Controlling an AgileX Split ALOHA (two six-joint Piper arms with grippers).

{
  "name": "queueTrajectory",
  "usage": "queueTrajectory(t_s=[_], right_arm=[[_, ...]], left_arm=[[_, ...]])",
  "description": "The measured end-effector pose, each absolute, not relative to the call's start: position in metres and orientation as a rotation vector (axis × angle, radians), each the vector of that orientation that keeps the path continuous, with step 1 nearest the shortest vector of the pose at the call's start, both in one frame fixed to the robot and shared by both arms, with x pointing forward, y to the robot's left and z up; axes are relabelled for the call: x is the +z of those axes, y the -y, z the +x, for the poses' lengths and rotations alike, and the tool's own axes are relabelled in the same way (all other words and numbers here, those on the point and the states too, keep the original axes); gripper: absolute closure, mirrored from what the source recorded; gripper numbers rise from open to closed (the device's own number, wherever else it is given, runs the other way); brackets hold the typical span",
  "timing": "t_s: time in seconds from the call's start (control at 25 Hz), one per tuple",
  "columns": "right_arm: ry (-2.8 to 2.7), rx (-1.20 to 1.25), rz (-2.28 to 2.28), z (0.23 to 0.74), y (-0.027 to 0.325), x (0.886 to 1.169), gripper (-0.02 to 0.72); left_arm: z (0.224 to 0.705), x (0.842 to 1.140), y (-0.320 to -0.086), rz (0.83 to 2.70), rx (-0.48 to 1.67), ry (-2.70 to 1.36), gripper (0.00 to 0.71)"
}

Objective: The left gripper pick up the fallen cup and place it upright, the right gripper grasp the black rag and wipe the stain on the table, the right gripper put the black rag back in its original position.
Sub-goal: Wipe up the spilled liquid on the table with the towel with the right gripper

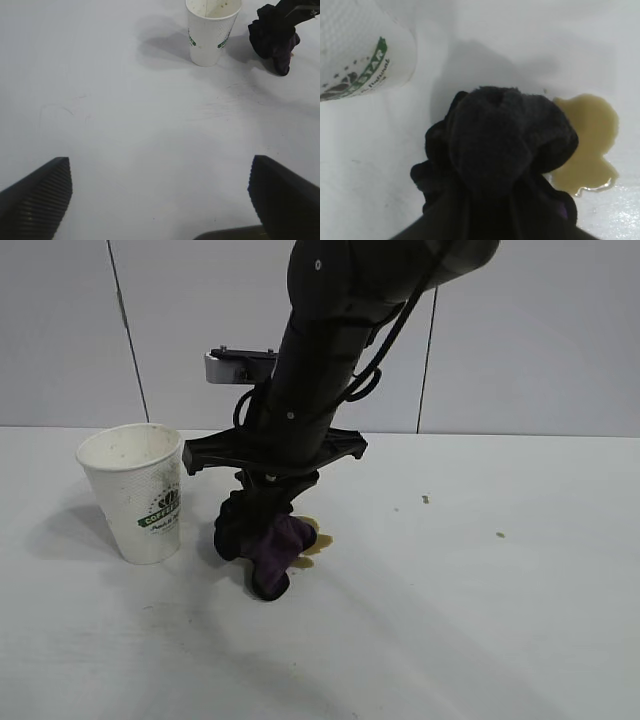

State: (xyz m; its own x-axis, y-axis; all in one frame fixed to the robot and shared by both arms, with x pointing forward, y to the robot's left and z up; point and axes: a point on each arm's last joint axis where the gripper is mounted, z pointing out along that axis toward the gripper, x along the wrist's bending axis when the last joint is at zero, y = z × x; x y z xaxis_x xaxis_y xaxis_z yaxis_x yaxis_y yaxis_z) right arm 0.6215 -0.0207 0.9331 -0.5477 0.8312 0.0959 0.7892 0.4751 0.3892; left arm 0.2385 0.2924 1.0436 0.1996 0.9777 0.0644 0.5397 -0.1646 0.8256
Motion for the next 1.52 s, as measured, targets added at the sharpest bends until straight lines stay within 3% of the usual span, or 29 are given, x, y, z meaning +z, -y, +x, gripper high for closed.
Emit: queueTrajectory(t_s=[0.6,0.88,1.36,1.52], right_arm=[[-2.528,0.461,1.307,0.629,0.032,0.933,0.631],[-2.601,0.421,1.463,0.623,0.028,0.908,0.631],[-2.478,0.545,1.319,0.64,0.025,0.903,0.631],[-2.431,0.596,1.327,0.646,0.022,0.889,0.631]], left_arm=[[0.238,1.044,-0.292,1.802,0.826,-1.42,0.023],[0.238,1.044,-0.292,1.802,0.826,-1.42,0.023],[0.238,1.044,-0.292,1.802,0.826,-1.42,0.023],[0.238,1.044,-0.292,1.802,0.826,-1.42,0.023]])
